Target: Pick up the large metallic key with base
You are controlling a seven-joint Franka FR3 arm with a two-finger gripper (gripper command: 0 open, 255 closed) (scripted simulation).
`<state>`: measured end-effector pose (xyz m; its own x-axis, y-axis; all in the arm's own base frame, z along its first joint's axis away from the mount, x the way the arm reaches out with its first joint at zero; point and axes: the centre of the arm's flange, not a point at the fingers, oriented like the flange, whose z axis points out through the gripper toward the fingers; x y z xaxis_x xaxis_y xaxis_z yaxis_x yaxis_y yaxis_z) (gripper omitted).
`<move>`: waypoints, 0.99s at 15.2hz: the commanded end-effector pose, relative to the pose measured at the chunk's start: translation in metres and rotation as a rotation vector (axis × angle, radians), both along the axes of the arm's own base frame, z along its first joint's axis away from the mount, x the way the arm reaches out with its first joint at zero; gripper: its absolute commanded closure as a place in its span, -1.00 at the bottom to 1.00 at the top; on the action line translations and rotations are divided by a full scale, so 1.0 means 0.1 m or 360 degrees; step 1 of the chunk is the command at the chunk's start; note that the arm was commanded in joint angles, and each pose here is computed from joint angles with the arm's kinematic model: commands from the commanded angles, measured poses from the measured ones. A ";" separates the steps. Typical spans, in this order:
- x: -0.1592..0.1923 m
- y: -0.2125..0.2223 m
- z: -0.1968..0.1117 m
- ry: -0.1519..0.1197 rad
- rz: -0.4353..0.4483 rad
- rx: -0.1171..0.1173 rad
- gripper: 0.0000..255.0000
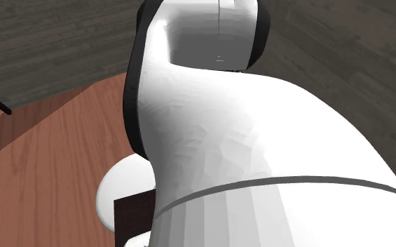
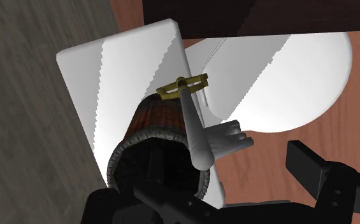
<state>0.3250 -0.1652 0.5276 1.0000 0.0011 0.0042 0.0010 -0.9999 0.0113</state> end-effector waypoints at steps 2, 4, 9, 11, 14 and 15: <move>0.00 -0.01 -0.13 -0.0001 0.0000 0.0000 -1.00; 0.00 0.00 -0.12 -0.0001 0.0000 0.0000 1.00; -0.01 0.00 -0.12 -0.0001 0.0000 0.0000 1.00; -0.01 0.00 -0.12 -0.0001 0.0000 0.0000 1.00; 0.00 -0.01 -0.08 -0.0001 0.0000 0.0000 1.00; 0.00 -0.01 -0.03 -0.0001 0.0000 0.0000 1.00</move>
<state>0.3254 -0.1659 0.5215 1.0000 0.0010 0.0054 0.0010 -0.9999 0.0116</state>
